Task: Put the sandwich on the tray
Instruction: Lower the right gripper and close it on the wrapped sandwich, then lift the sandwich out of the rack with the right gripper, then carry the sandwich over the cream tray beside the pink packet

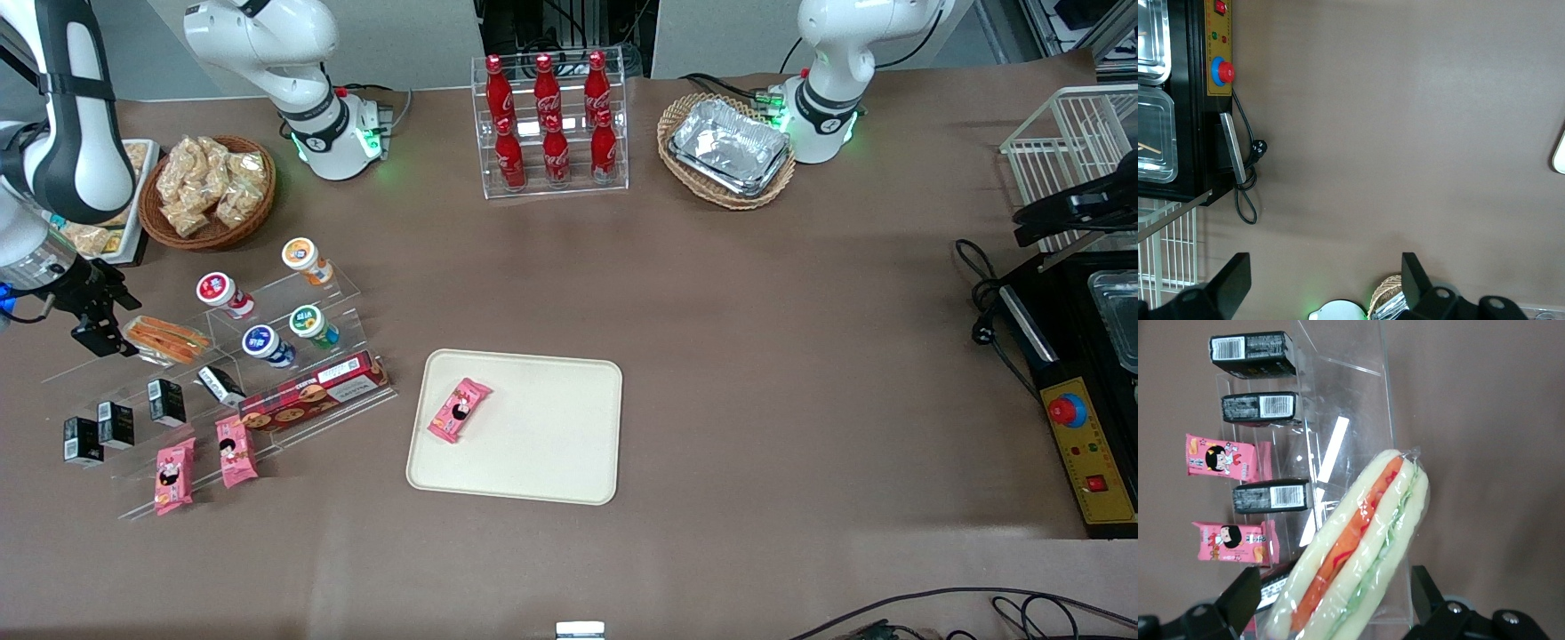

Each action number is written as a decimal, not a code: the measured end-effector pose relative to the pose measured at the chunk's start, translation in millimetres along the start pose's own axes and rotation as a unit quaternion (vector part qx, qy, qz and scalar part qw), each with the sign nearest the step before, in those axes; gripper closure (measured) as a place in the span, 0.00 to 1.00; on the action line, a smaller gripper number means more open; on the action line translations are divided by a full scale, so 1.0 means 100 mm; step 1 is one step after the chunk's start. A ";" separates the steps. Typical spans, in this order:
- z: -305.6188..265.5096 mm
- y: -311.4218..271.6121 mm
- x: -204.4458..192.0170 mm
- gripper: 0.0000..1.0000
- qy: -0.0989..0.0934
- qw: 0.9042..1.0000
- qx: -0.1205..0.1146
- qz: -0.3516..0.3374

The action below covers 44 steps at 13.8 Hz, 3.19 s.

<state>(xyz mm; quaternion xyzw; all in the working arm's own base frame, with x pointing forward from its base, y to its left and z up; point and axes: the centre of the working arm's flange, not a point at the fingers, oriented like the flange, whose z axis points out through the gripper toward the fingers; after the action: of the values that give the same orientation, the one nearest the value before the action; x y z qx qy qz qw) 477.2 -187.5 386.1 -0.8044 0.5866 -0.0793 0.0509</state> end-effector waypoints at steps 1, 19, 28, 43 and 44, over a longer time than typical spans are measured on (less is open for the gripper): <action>0.06 0.01 -0.01 0.00 0.004 1.000 0.002 0.000; -0.42 -0.29 0.26 0.44 -0.014 0.999 -0.023 -0.044; -1.26 -1.14 -0.29 0.44 -0.019 0.996 -0.004 -0.084; 0.14 -2.99 -4.20 0.43 0.016 0.999 -0.026 -0.027; 0.28 -3.03 -4.34 0.43 0.019 0.999 -0.016 -0.020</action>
<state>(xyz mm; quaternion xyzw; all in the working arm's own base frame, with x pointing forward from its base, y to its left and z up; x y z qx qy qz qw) 636.2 317.9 382.3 -0.8152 0.5722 -0.0861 0.0252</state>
